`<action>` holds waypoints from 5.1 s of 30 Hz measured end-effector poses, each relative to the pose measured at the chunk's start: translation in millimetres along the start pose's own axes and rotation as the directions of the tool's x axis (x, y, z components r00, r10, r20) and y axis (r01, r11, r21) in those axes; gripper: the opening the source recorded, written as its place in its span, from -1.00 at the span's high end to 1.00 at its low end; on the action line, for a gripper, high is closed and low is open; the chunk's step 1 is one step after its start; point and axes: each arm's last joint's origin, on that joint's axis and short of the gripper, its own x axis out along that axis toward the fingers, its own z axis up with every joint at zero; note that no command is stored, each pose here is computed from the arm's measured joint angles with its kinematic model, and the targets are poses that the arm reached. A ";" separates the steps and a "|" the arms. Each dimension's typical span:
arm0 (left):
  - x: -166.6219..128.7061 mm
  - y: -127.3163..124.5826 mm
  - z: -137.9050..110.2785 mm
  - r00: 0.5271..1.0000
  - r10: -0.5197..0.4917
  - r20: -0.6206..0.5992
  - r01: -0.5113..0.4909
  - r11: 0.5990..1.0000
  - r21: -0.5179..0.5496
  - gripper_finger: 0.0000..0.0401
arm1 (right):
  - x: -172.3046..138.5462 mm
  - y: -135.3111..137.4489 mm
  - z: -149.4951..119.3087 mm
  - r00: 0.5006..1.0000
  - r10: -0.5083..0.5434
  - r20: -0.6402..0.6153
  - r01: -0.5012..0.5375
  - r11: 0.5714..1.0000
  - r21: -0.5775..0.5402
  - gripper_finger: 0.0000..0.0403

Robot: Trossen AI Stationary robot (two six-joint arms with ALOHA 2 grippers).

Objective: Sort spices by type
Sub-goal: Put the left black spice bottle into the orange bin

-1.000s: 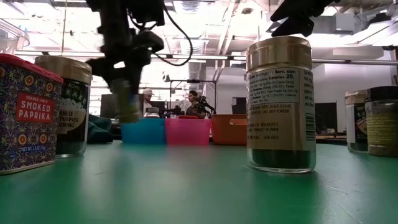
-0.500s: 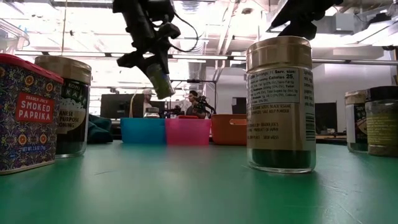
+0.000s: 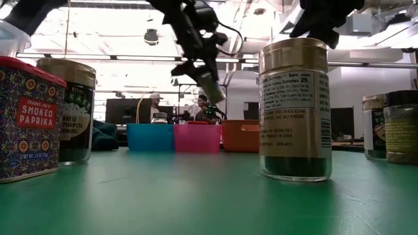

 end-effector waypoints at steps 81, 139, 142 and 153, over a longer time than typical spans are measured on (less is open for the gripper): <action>21.6 0.4 48.6 0.989 -0.149 0.014 0.134 0.923 0.359 -0.01 | 95.2 -44.5 45.6 0.969 -0.166 0.184 0.218 0.925 -0.310 -0.60; 1.1 -1.1 52.3 0.980 -0.199 0.009 0.188 0.939 0.288 -0.49 | 147.4 -47.7 46.4 0.954 -0.180 0.241 0.254 0.911 -0.324 0.08; -3.4 9.3 56.9 0.980 -0.197 0.023 0.184 0.949 0.257 -0.64 | 145.6 -48.3 46.2 0.955 -0.183 0.234 0.253 0.914 -0.318 0.07; -69.9 39.1 67.9 0.967 -0.171 0.188 0.111 0.951 0.290 -0.72 | 115.2 -56.6 51.3 0.951 -0.210 0.228 0.268 0.927 -0.262 0.06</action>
